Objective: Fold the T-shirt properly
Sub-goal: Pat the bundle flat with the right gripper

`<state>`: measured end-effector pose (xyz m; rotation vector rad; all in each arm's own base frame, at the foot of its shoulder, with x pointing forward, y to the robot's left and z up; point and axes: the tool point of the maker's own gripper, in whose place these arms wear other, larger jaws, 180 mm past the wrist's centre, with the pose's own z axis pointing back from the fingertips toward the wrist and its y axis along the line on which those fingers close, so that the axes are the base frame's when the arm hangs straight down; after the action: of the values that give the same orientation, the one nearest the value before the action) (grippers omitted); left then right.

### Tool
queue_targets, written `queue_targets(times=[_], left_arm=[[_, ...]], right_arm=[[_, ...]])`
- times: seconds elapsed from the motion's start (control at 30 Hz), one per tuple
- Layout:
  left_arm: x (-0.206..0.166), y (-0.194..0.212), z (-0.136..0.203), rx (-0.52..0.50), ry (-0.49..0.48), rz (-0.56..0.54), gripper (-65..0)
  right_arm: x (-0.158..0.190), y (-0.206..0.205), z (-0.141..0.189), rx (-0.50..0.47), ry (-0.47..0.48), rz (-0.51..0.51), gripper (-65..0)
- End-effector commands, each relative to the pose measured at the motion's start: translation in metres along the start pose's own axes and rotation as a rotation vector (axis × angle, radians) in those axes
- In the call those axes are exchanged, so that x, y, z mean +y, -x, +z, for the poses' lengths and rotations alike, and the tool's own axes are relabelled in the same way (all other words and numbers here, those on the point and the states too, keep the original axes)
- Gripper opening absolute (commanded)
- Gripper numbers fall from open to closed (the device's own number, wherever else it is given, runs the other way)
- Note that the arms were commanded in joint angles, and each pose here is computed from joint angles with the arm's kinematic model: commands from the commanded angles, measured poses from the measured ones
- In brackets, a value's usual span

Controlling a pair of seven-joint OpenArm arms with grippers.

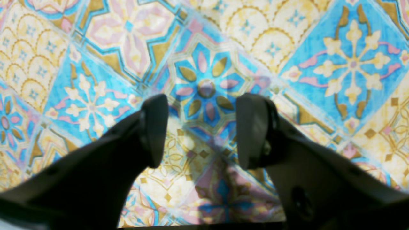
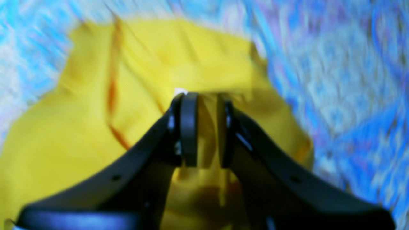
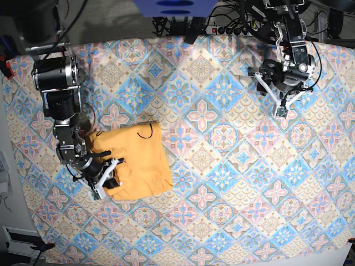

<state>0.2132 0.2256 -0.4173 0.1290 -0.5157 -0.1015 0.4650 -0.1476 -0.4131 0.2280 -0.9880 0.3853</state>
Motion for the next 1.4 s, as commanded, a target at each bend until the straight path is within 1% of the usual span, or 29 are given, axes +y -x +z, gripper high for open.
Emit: queue_targets(times=[0.0,0.13,0.2,0.3,0.43,0.6,0.73,0.8,0.87,0.93,0.97,1.07,1.13,1.2,1.37], left_arm=[[0.004,-0.011,0.004,-0.037,-0.009,-0.005,-31.9],[0.004,-0.012,0.004,-0.038,-0.009,-0.004,-31.9],[0.004,-0.013,0.004,-0.040,-0.008,-0.003,-31.9],[0.004,-0.013,0.004,-0.040,-0.008,-0.003,-31.9],[0.004,-0.013,0.004,-0.040,-0.008,-0.003,-31.9],[0.002,-0.013,0.004,-0.043,-0.001,0.004,-31.9],[-0.008,-0.018,0.005,-0.073,0.063,0.055,-32.2],[-0.013,-0.020,0.006,-0.083,0.093,0.076,-35.8],[-0.015,-0.019,0.006,-0.084,0.110,0.086,-42.2],[-0.016,-0.019,0.006,-0.086,0.114,0.090,-49.4],[-0.017,-0.020,0.006,-0.088,0.119,0.093,-51.5],[-0.017,-0.020,0.006,-0.088,0.119,0.093,-51.0],[-0.017,-0.020,0.006,-0.088,0.119,0.093,-51.3],[-0.017,-0.022,0.008,-0.096,0.118,0.091,-51.4],[-0.016,-0.026,0.011,-0.110,0.114,0.085,-51.5]], right_arm=[[0.001,-0.022,0.004,-0.062,-0.006,0.025,-54.9],[0.031,-0.053,0.021,-0.143,-0.043,0.124,-54.9],[0.048,-0.054,0.030,-0.142,-0.061,0.157,-54.9],[0.066,-0.040,0.041,-0.110,-0.083,0.179,-54.9],[0.103,-0.019,0.045,-0.084,-0.138,0.151,-54.9],[0.134,0.001,0.038,-0.050,-0.186,0.087,-54.9],[0.156,0.009,0.030,-0.034,-0.222,0.046,-54.9],[0.170,0.015,0.026,-0.011,-0.258,0.062,-54.9],[0.184,0.029,0.024,0.026,-0.293,0.074,-56.0],[0.191,0.036,0.020,0.051,-0.313,0.087,-58.6],[0.194,0.040,0.018,0.067,-0.322,0.091,-59.2],[0.211,0.058,0.012,0.112,-0.352,0.051,-60.4],[0.214,0.063,0.010,0.106,-0.355,0.029,-60.4],[0.210,0.061,0.006,0.089,-0.349,0.016,-60.3],[0.193,0.067,-0.005,0.110,-0.325,-0.003,-60.4]])
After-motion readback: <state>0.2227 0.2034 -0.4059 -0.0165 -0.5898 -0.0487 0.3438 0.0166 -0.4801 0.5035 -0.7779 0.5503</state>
